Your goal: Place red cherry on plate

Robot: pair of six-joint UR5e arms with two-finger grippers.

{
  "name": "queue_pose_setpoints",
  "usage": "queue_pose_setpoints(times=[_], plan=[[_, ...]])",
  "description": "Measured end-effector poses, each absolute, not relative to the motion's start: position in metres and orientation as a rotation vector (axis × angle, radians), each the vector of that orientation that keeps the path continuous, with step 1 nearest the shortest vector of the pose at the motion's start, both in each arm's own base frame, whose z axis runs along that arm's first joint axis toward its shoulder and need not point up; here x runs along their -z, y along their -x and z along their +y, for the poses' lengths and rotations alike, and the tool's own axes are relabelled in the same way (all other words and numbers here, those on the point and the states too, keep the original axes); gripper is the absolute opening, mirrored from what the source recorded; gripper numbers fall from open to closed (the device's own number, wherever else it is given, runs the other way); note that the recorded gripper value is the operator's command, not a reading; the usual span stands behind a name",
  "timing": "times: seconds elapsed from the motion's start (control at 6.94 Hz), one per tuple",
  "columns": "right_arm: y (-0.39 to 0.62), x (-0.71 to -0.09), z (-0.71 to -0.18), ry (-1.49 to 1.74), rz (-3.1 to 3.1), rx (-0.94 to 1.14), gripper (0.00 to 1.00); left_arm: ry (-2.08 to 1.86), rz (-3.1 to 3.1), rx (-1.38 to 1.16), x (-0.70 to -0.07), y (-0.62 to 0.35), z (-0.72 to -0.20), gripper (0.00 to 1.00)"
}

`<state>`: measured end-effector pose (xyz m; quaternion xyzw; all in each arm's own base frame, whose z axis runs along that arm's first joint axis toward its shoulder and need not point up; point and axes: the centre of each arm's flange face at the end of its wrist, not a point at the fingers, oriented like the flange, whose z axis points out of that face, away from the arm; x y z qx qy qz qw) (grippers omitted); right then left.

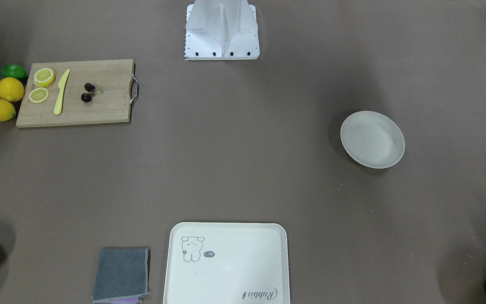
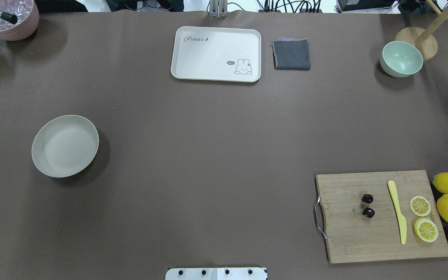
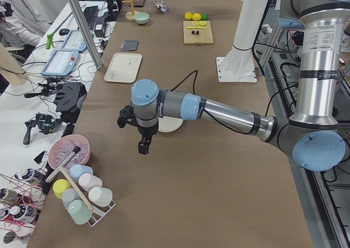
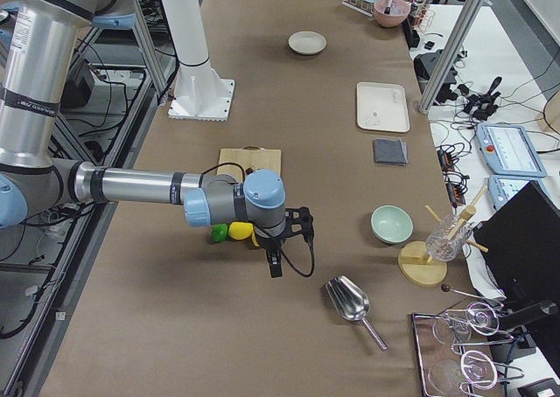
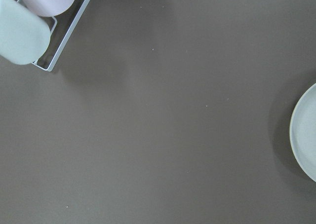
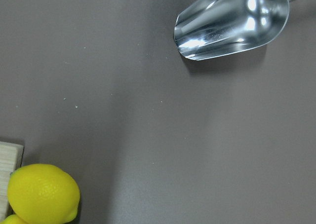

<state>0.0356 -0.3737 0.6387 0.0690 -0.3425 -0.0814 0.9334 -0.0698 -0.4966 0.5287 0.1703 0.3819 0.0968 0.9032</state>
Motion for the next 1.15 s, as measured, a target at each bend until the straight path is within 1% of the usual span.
queue_pose_setpoints(times=[0.58,0.86,1.15], plan=[[-0.035,-0.625,-0.383,-0.164,-0.710,0.138,1.00,-0.375,0.860,-0.176,-0.529,0.060,-0.499,0.98],[-0.032,-0.617,-0.386,-0.178,-0.747,0.103,1.00,-0.323,0.901,-0.253,-0.532,-0.015,-0.506,0.98],[-0.030,-0.613,-0.387,-0.176,-0.779,0.081,1.00,-0.258,0.966,-0.243,-0.540,-0.097,-0.501,0.98]])
